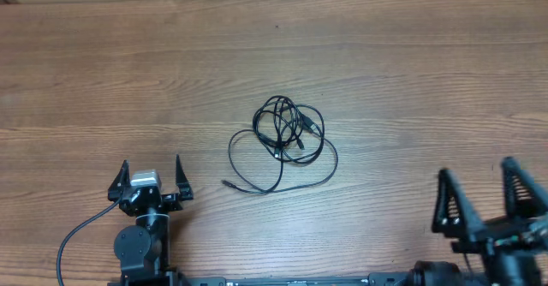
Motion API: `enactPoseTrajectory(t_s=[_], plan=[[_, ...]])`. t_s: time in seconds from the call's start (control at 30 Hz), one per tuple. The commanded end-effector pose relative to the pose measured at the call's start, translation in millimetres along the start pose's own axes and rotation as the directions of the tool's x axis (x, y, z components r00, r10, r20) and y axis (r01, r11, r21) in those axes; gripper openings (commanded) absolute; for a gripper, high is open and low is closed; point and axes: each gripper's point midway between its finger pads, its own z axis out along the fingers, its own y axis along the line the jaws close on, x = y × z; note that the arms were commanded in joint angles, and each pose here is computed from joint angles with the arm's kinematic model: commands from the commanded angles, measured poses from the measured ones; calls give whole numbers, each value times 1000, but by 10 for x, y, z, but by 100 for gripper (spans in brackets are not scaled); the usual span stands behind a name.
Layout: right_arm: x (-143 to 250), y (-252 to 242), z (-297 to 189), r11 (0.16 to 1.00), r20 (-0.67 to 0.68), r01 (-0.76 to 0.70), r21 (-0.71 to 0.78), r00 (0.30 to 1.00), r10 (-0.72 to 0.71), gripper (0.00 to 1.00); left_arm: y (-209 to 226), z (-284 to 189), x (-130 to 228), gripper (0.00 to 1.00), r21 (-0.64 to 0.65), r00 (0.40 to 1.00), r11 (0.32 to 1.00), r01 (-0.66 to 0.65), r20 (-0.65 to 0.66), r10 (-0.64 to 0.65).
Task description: Untangle cables
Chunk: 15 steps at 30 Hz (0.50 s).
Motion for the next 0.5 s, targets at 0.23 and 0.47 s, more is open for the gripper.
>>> enactPoseTrajectory(t_s=[0.23, 0.47], plan=[[-774, -130, 1147, 990, -289, 116, 76, 953, -90, 100, 13, -2, -3, 100, -6, 1000, 1000, -16, 6, 16], [-649, -674, 2025, 956, -506, 167, 239, 862, -24, 100, 13, -3, -5, 99, -6, 1000, 1000, -16, 7, 16]])
